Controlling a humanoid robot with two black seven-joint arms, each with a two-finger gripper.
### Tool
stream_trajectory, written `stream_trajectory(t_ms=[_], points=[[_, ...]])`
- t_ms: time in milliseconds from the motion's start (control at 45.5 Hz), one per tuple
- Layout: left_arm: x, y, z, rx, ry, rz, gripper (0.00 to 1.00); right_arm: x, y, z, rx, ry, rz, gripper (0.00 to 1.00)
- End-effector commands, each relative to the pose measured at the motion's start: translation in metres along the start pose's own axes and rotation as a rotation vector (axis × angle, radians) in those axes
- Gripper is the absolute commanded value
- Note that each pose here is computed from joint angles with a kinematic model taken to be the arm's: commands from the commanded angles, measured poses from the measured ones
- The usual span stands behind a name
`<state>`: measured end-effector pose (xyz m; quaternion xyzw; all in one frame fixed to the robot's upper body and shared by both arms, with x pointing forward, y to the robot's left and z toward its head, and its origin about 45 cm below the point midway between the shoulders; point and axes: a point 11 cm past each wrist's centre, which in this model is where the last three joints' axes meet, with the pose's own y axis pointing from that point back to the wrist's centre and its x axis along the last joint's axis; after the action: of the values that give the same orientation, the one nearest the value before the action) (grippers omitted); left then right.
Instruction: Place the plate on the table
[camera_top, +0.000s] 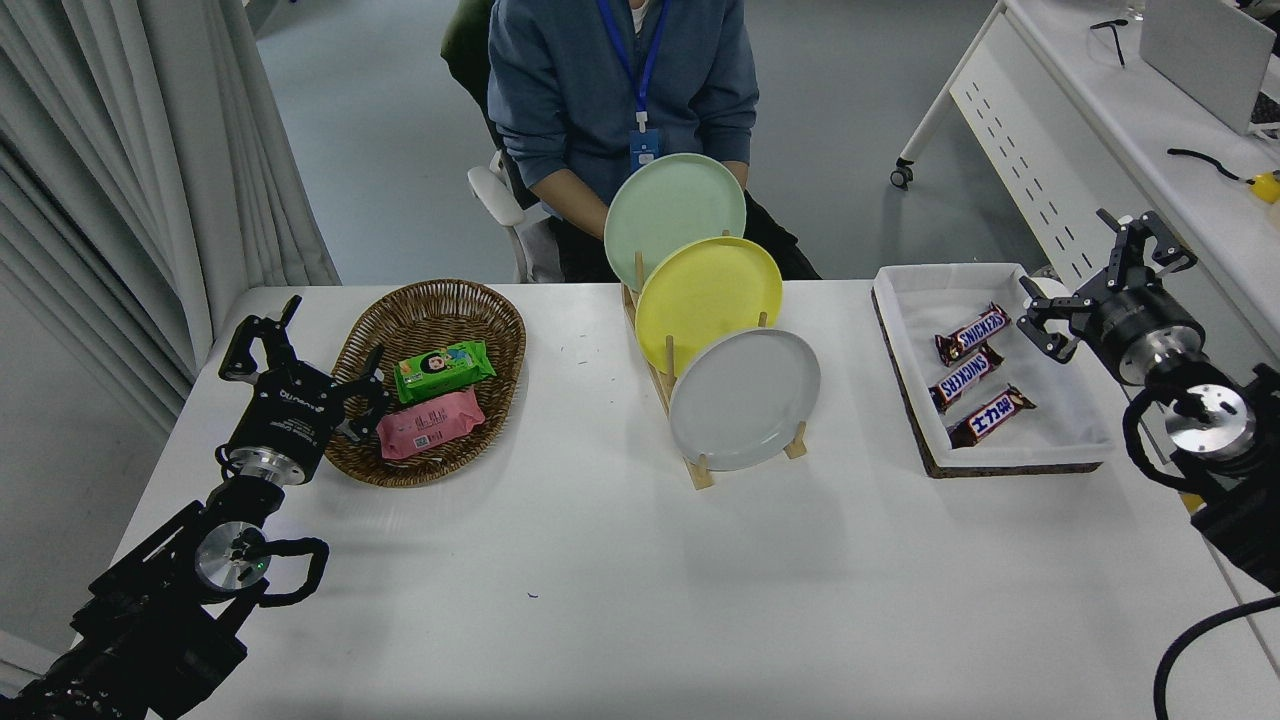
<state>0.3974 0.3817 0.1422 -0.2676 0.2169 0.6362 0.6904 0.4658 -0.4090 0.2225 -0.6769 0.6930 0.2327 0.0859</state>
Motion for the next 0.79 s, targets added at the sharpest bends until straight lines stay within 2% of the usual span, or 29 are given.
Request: stream_trajectory(t_ms=[0, 242, 484, 769], points=[[0.001, 0.001, 0.000, 0.001, 0.000, 0.002, 1.00, -0.028, 0.010, 0.021, -0.151, 0.073, -0.067, 0.99], [0.000, 0.000, 0.000, 0.000, 0.000, 0.001, 1.00, -0.040, 0.020, 0.031, -0.266, 0.217, -0.130, 0.99], [0.000, 0.000, 0.000, 0.001, 0.000, 0.001, 1.00, -0.081, 0.025, 0.038, -0.356, 0.353, -0.263, 0.99], [0.000, 0.000, 0.000, 0.000, 0.000, 0.001, 1.00, -0.096, 0.021, 0.027, -0.331, 0.449, -0.265, 0.99]])
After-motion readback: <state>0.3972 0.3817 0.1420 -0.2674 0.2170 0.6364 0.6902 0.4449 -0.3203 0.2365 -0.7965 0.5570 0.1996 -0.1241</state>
